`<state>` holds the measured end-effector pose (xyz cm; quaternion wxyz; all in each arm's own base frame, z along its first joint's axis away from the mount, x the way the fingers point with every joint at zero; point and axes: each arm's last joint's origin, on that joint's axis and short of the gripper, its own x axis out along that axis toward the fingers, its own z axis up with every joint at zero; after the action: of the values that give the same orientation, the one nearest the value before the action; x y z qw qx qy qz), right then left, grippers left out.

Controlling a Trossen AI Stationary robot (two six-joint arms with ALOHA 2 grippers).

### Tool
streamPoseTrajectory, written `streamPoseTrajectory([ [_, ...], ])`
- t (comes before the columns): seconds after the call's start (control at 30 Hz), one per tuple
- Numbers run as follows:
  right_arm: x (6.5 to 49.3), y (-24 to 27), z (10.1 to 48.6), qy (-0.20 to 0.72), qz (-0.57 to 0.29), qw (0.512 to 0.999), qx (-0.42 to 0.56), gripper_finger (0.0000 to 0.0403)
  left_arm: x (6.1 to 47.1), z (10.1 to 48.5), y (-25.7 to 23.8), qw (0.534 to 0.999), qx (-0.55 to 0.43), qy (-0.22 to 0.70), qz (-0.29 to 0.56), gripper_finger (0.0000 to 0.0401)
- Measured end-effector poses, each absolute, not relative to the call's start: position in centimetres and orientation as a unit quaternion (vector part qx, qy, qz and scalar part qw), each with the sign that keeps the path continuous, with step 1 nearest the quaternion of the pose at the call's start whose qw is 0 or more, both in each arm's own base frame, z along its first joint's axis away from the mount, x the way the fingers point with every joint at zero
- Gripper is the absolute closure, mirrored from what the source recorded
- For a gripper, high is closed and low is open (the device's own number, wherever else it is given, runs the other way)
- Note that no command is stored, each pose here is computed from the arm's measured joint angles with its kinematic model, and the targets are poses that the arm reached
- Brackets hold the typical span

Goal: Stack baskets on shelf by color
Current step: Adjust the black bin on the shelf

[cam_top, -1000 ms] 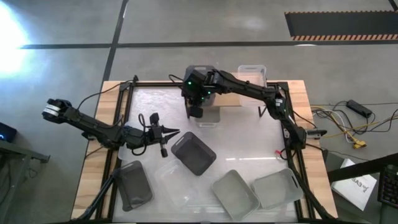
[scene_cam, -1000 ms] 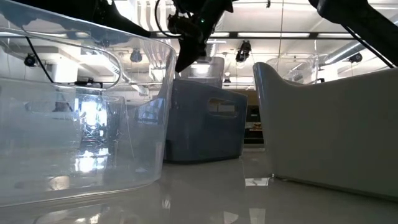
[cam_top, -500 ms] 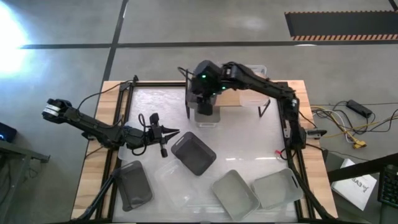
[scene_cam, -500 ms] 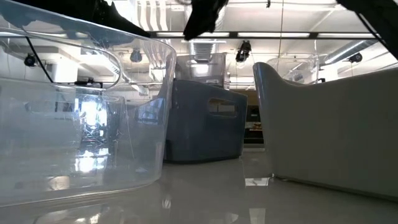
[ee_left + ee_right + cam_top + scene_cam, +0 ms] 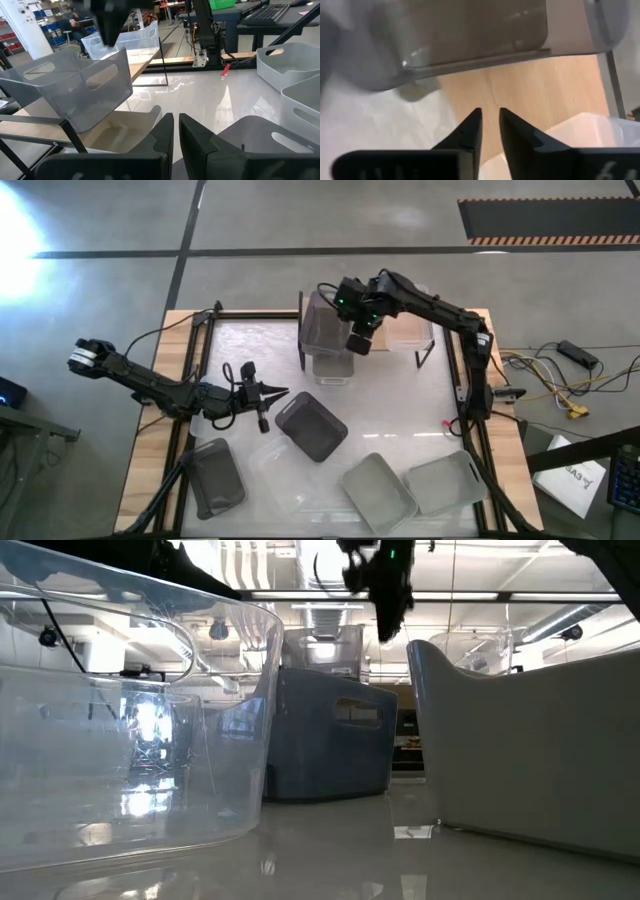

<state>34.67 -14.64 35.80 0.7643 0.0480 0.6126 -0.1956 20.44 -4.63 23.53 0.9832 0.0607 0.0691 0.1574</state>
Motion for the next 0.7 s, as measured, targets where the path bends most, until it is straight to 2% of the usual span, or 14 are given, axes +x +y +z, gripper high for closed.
streamPoseTrajectory([
  [0.17, 35.6, -17.0, 32.7, 0.594, -0.207, 0.776, 0.043, 0.0386, 20.4, 23.5, -4.6, 0.983, 0.061, 0.069, 0.158, 0.0389],
  [0.27, 35.8, -17.9, 31.8, 0.581, -0.212, 0.785, 0.039, 0.0393, 20.4, 23.5, -4.6, 0.983, 0.060, 0.069, 0.158, 0.0389],
  [0.7, 36.6, -18.5, 32.1, 0.541, -0.219, 0.812, 0.021, 0.0394, 20.4, 23.5, -4.6, 0.984, 0.048, 0.067, 0.159, 0.0389],
])
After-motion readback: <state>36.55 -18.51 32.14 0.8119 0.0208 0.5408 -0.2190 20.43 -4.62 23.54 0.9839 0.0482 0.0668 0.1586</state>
